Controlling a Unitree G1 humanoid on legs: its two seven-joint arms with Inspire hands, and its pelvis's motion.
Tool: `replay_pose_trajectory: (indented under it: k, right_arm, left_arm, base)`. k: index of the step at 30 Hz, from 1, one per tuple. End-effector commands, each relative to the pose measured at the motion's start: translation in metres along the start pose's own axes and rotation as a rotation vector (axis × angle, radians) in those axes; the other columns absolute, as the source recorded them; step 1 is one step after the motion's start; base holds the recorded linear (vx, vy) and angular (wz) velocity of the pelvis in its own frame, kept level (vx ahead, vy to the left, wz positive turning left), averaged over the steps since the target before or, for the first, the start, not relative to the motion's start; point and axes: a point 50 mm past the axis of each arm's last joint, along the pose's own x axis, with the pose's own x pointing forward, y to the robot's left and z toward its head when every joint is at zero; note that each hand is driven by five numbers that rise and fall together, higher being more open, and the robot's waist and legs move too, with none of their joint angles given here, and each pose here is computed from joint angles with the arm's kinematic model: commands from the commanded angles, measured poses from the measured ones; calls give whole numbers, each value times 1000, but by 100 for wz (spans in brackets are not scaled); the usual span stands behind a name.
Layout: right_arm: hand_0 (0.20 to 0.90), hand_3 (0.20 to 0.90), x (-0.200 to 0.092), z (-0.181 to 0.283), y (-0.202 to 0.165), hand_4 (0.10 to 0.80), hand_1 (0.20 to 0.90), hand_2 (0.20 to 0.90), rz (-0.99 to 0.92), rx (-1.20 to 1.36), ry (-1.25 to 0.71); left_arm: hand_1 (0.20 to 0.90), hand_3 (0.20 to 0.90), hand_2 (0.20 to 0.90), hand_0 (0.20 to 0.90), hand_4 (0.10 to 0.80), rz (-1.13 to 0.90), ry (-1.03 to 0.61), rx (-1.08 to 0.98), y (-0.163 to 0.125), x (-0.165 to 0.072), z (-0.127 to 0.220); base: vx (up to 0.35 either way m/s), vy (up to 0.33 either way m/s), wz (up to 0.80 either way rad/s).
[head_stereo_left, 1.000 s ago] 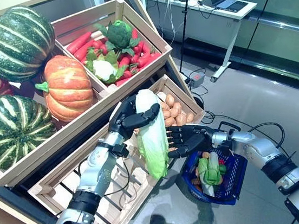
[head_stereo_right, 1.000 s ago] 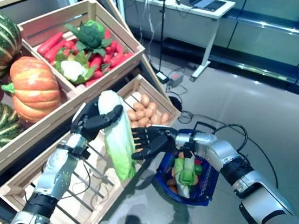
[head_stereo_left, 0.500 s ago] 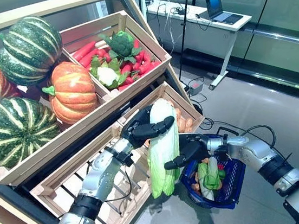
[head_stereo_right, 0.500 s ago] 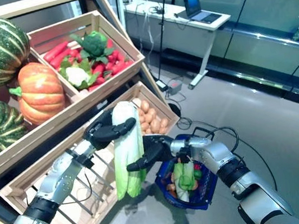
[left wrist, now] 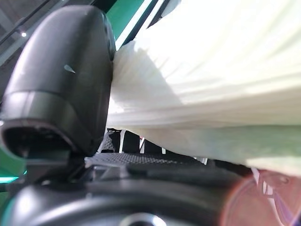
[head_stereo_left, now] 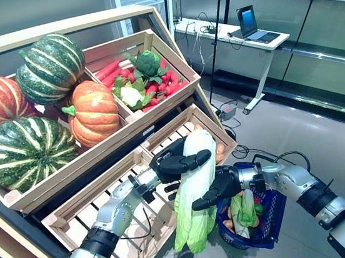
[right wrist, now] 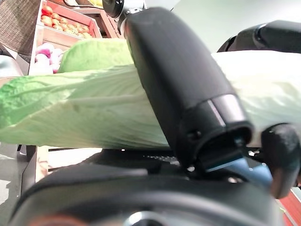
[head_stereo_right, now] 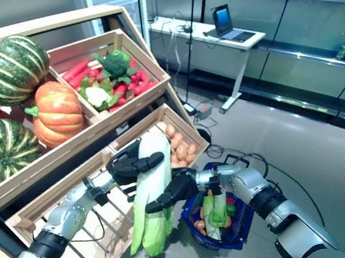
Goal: Put vegetables into the basket
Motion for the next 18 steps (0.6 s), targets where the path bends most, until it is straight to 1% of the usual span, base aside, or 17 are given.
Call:
replay_pose_trajectory:
  k: [1, 3, 18]
  right_arm:
    - [300, 300, 38, 55, 33, 400, 300, 300, 264, -7, -257]
    - [300, 300, 39, 53, 28, 400, 300, 300, 211, 26, -278]
    - [300, 300, 27, 42, 17, 400, 300, 300, 146, 77, -287]
  left_arm:
    - [300, 300, 300, 300, 400, -308, -246, -55, -42, 49, 33]
    - [300, 300, 300, 300, 400, -311, -250, -47, -45, 50, 34]
    - [300, 300, 300, 300, 400, -263, -302, -2, -40, 43, 49]
  base:
    - [0, 0, 0]
    - [0, 0, 0]
    - [2, 0, 0]
